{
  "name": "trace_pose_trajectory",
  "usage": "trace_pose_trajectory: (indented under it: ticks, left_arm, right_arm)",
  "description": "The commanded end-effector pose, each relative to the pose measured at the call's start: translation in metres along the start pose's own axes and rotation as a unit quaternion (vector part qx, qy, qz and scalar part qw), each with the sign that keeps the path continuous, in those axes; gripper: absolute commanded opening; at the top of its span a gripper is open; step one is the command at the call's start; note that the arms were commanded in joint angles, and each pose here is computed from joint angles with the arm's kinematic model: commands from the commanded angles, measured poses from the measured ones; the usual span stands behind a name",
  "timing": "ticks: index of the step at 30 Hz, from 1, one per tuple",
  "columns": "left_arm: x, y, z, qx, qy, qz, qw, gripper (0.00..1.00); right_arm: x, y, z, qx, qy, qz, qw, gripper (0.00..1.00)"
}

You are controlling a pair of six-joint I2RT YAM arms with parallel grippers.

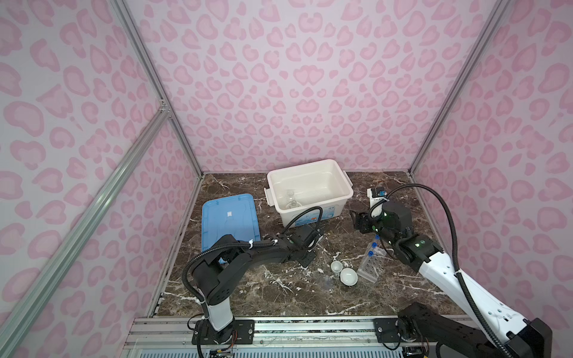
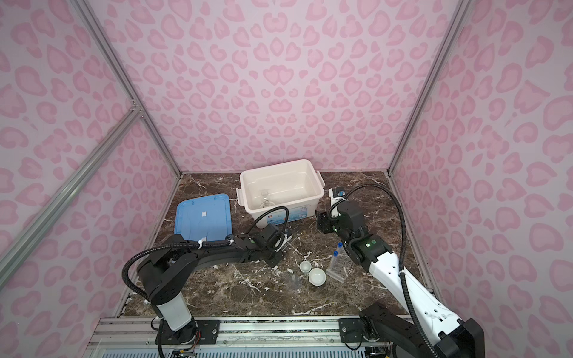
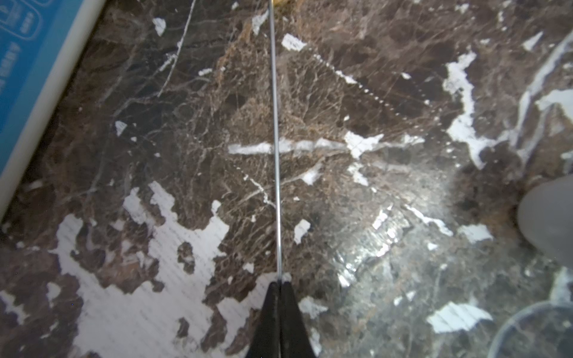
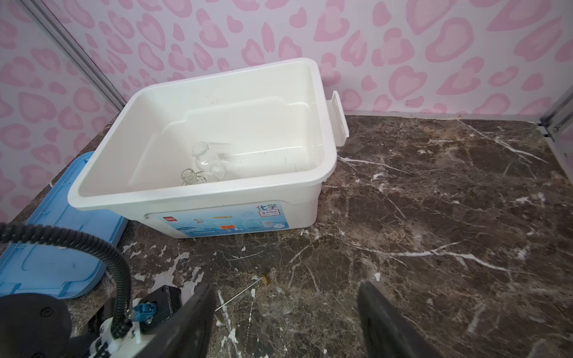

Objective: Organize the chemistry lab equipment
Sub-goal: 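Lower the left gripper onto the thin gold-tipped glass rod and close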

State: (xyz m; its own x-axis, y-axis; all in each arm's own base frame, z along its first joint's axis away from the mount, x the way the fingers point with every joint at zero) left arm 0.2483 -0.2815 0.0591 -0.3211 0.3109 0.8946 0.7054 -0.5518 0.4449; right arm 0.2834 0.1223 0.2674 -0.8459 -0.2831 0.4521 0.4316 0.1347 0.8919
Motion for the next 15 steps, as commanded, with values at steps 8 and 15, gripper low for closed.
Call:
trace_pose_trajectory:
  ticks: [8,15]
  left_arm:
    - [0.01,-0.006,-0.006,-0.008,-0.021,0.022,0.999,0.04]
    - [0.043,0.015,-0.013,-0.021,-0.035,-0.031,0.999,0.04]
  right_arm:
    - [0.0,0.001,-0.003,-0.002,-0.007,-0.011,1.0,0.74]
    - [-0.003,0.0,-0.006,-0.006,-0.015,-0.011,1.0,0.75]
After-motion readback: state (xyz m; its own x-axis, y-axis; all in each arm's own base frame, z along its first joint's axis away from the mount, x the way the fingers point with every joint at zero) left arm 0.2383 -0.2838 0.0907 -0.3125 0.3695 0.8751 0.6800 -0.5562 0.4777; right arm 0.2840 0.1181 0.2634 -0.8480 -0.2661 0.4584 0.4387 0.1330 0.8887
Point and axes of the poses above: each gripper's point midway between its finger pads, its own x axis back along the fingers, its own z axis along the line the jaws close on, y = z × x, the point moved 5 cm from there along x, back along the fingers, and after that the axes turned 10 degrees about x, right-handed, at the moved point
